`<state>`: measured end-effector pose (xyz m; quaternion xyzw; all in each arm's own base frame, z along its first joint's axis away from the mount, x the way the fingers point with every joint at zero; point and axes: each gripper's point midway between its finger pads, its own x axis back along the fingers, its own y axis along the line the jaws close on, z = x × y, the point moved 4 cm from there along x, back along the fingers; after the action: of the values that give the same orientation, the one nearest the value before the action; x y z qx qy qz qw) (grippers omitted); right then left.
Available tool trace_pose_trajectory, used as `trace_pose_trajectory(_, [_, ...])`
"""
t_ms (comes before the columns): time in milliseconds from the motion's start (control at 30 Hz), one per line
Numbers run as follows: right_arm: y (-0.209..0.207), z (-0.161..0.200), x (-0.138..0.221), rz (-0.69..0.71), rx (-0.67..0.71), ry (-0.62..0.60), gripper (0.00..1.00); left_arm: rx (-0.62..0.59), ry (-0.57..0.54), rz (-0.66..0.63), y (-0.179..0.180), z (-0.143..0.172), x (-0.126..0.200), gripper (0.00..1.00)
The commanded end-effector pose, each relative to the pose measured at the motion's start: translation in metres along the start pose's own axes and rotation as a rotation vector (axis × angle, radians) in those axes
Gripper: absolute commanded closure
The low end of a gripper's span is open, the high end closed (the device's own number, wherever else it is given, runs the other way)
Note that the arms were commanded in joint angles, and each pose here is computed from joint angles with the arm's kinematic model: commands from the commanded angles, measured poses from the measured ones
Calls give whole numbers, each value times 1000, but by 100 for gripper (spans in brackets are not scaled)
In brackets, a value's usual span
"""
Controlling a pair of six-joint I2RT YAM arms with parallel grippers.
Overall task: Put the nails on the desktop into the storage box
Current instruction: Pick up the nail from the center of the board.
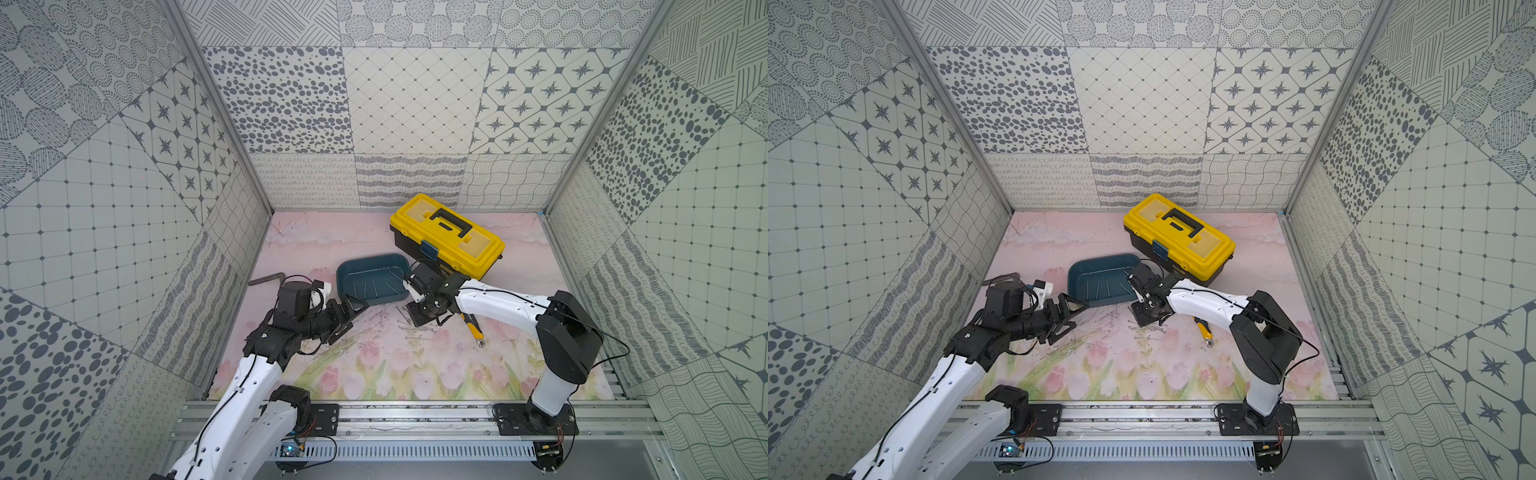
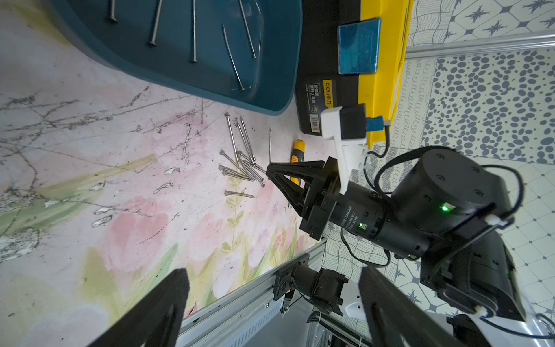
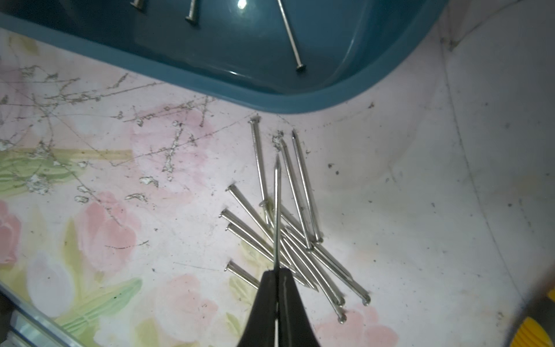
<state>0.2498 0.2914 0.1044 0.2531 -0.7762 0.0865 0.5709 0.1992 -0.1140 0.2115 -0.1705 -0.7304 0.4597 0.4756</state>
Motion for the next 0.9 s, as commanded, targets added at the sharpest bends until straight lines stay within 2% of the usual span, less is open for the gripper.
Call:
trace_pose_trajectory(0, [4,-14,12,-26,-11,-97,100,-11,18,29,-8,2,4,6])
trace_pose_trajectory(133, [14,-25,43,-138,-34,-152,100,-39,14,93,-19,-3,-1,7])
trace_pose_trajectory(200, [22,-33,64,-241,-67,-173,100,-68,14,136,-28,-7,-7,7])
trace_pose_trajectory(333, [48,-44,93,-454,-89,-168,100,-144,40,198,-50,-8,-21,8])
trace_pose_trajectory(433, [62,-49,107,-556,-93,-164,100,-209,68,252,-72,-8,-33,8])
trace_pose_trajectory(667, [74,-59,127,-636,-99,-181,100,-254,81,268,-92,-14,-45,10])
trace_pose_trajectory(867, [76,-62,133,-649,-106,-199,100,-247,90,242,-89,-15,-49,19])
